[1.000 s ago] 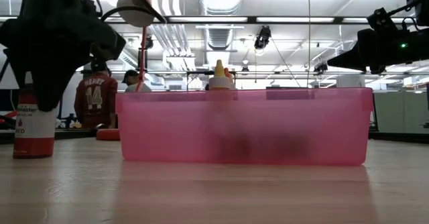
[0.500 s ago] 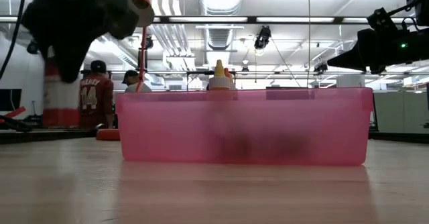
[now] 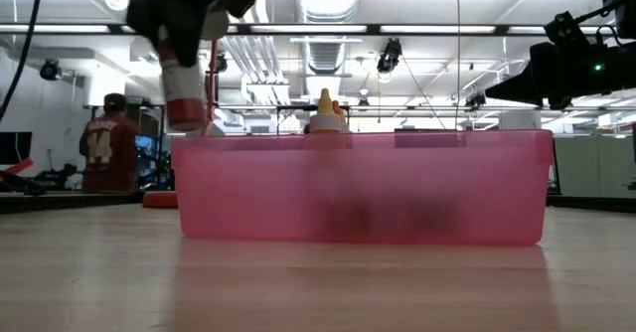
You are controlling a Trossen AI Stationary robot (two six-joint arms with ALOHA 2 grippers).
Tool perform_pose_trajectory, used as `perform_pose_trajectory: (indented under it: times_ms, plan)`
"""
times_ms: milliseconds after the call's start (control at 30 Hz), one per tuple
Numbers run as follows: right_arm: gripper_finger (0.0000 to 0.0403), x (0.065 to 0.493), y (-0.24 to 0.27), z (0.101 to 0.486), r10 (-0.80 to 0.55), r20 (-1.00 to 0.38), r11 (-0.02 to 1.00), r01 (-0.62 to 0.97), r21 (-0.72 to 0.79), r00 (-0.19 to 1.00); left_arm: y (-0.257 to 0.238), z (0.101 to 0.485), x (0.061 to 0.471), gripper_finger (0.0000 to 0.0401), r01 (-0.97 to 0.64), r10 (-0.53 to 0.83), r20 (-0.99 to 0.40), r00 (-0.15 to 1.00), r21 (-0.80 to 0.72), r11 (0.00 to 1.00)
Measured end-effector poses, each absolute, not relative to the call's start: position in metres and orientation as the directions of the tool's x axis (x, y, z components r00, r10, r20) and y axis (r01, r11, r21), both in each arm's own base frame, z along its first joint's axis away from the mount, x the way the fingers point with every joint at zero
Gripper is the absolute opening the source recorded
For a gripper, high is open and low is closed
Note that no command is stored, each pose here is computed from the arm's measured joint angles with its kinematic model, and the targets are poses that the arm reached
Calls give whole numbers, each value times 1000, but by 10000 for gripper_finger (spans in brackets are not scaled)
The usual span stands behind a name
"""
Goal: Pick & Place food coloring
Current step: Put the large red food coloring bottle in the red bin
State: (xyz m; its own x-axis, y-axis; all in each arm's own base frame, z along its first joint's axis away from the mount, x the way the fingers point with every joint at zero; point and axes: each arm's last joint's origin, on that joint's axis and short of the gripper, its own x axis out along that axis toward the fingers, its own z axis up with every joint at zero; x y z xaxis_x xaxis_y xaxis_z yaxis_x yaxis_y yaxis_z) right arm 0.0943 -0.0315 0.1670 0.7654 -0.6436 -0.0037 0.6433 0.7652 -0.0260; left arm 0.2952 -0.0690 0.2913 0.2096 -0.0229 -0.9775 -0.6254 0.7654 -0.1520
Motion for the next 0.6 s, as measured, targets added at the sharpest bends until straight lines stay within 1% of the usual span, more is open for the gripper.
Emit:
perform_pose_trajectory:
  times_ms: [167, 300, 367, 600]
  plan:
    - [9, 94, -32, 167, -644, -4, 765, 643, -30, 765, -56, 309, 306, 117, -550, -7, -962, 273, -162, 819]
    - [9, 94, -32, 167, -643, -4, 765, 643, -31, 766, -47, 318, 318, 117, -484, 4, -959, 283, -139, 864]
    - [9, 94, -32, 167, -643, -4, 765, 643, -36, 766, -43, 317, 326, 117, -450, 11, -961, 277, -120, 885]
    - [9, 94, -32, 167, -644, -4, 765, 643, -34, 765, -38, 303, 348, 116, -323, 62, -977, 204, -7, 946]
